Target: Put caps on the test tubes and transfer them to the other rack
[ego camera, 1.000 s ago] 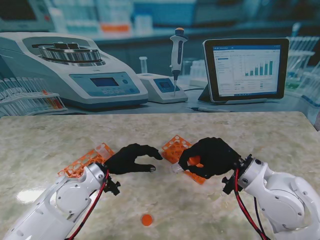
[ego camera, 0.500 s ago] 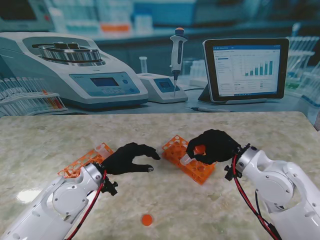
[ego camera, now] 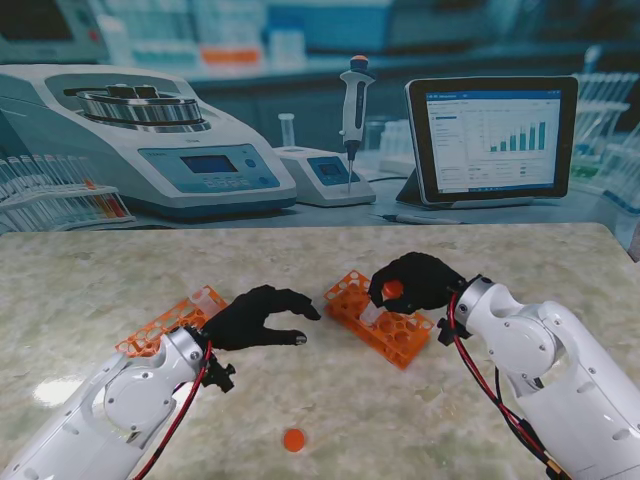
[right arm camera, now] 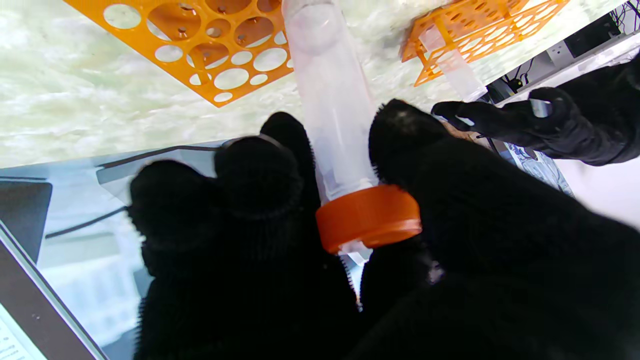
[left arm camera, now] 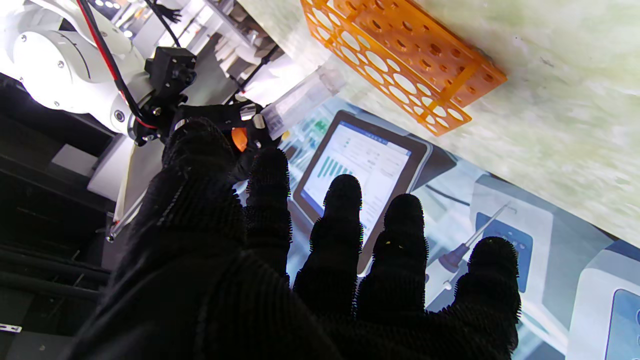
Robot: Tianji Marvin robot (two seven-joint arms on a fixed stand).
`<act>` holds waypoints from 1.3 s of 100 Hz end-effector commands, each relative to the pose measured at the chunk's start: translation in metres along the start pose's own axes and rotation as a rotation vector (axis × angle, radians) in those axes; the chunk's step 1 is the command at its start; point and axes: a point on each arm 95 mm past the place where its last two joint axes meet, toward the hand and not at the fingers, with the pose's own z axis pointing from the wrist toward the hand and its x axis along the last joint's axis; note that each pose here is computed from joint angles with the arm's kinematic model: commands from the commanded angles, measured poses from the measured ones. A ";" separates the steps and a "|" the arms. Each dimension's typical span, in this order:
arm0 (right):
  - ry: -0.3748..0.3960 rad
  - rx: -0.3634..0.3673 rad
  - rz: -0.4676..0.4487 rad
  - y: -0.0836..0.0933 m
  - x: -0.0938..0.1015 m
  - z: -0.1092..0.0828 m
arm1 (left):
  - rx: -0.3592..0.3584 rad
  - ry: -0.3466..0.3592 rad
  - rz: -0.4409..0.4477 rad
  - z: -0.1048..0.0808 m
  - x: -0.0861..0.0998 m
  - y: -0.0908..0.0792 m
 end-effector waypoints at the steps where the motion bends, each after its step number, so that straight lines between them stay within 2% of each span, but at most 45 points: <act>1: -0.011 0.015 0.008 -0.003 -0.002 0.004 | -0.002 0.004 0.003 -0.001 0.002 0.000; 64: -0.034 0.088 -0.010 -0.015 -0.013 0.038 | 0.011 0.000 0.011 -0.004 0.001 -0.003; 130: -0.051 0.107 -0.048 -0.007 -0.022 0.060 | 0.017 -0.003 0.011 -0.005 0.000 -0.004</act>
